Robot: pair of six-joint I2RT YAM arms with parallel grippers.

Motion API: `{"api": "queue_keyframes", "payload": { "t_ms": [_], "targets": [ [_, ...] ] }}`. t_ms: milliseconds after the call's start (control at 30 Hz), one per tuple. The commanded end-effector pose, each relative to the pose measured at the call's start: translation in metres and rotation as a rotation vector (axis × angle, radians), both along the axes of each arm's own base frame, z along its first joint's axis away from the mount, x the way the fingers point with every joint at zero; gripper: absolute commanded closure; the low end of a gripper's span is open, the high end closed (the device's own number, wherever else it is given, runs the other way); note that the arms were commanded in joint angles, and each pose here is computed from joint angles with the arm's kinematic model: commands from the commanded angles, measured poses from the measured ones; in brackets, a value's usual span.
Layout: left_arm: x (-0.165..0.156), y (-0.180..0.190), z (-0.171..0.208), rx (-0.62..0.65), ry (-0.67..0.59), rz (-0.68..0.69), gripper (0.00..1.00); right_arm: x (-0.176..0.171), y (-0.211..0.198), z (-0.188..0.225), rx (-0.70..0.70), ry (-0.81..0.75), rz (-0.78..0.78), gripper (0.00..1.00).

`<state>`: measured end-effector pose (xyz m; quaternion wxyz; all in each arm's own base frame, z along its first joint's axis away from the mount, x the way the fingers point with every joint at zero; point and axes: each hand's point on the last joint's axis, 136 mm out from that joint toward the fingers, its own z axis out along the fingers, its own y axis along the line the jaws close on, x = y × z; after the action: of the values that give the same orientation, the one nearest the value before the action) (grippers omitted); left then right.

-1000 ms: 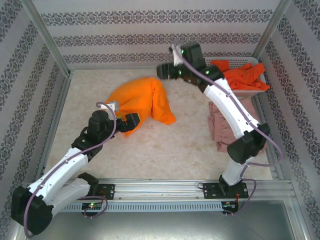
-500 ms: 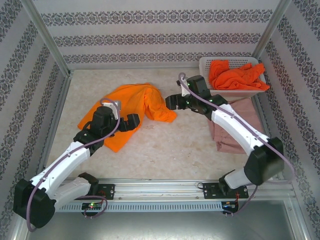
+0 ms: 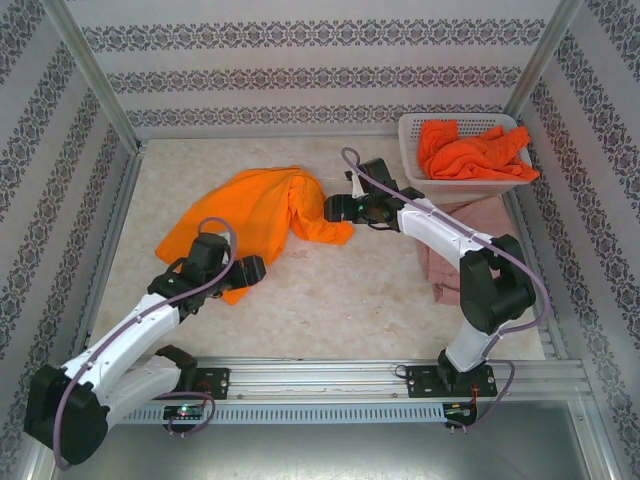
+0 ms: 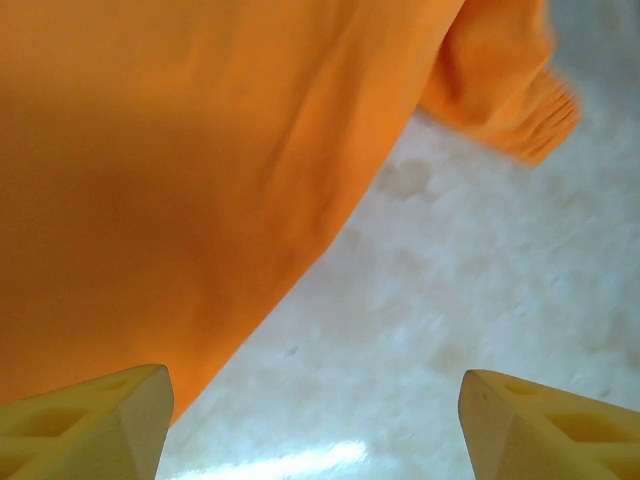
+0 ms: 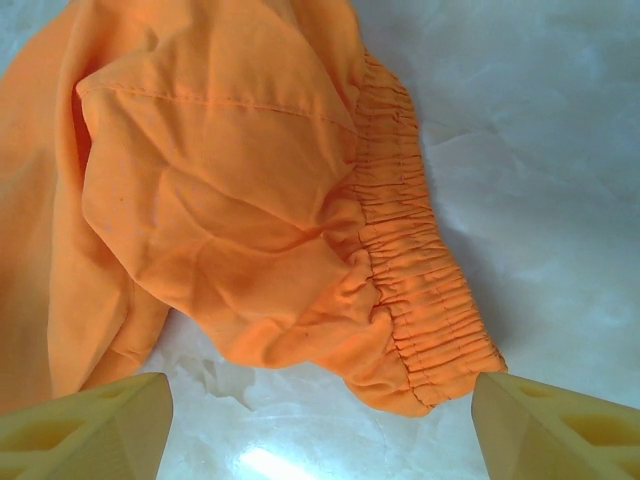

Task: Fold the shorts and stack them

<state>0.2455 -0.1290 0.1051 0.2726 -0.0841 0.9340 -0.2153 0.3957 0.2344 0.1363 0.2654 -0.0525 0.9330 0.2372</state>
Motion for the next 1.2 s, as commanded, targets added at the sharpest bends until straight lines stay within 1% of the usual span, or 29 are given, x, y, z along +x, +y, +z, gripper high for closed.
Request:
{"api": "queue_keyframes", "payload": {
  "t_ms": [0,67,200,433,600,733,967,1167],
  "targets": [
    [-0.022,0.007,-0.033,0.096,0.127,-0.007,0.25,0.004,-0.012,0.002,-0.007,-0.013,-0.038,0.2],
    [-0.022,0.01,-0.042,0.141,0.142,-0.014,0.26,0.002,-0.018,-0.003,-0.008,0.003,-0.054,0.2],
    [-0.018,0.007,-0.051,0.191,0.147,-0.037,0.27,-0.001,-0.028,-0.011,0.004,0.035,-0.084,0.2],
    [-0.015,0.016,-0.07,0.324,0.188,-0.055,0.31,-0.005,-0.03,-0.017,0.02,0.055,-0.098,0.19],
    [-0.01,0.029,-0.07,0.406,0.159,-0.026,0.35,-0.005,-0.029,-0.022,0.033,0.069,-0.1,0.19],
    [-0.004,0.034,-0.072,0.437,0.141,-0.009,0.4,-0.005,-0.025,-0.031,0.048,0.093,-0.104,0.2],
    [0.009,0.041,-0.07,0.491,0.086,0.021,0.59,-0.004,-0.017,-0.046,0.084,0.137,-0.109,0.2],
    [0.016,0.044,-0.066,0.516,0.055,0.037,0.87,-0.002,-0.012,-0.057,0.105,0.168,-0.115,0.21]
  ]
}}
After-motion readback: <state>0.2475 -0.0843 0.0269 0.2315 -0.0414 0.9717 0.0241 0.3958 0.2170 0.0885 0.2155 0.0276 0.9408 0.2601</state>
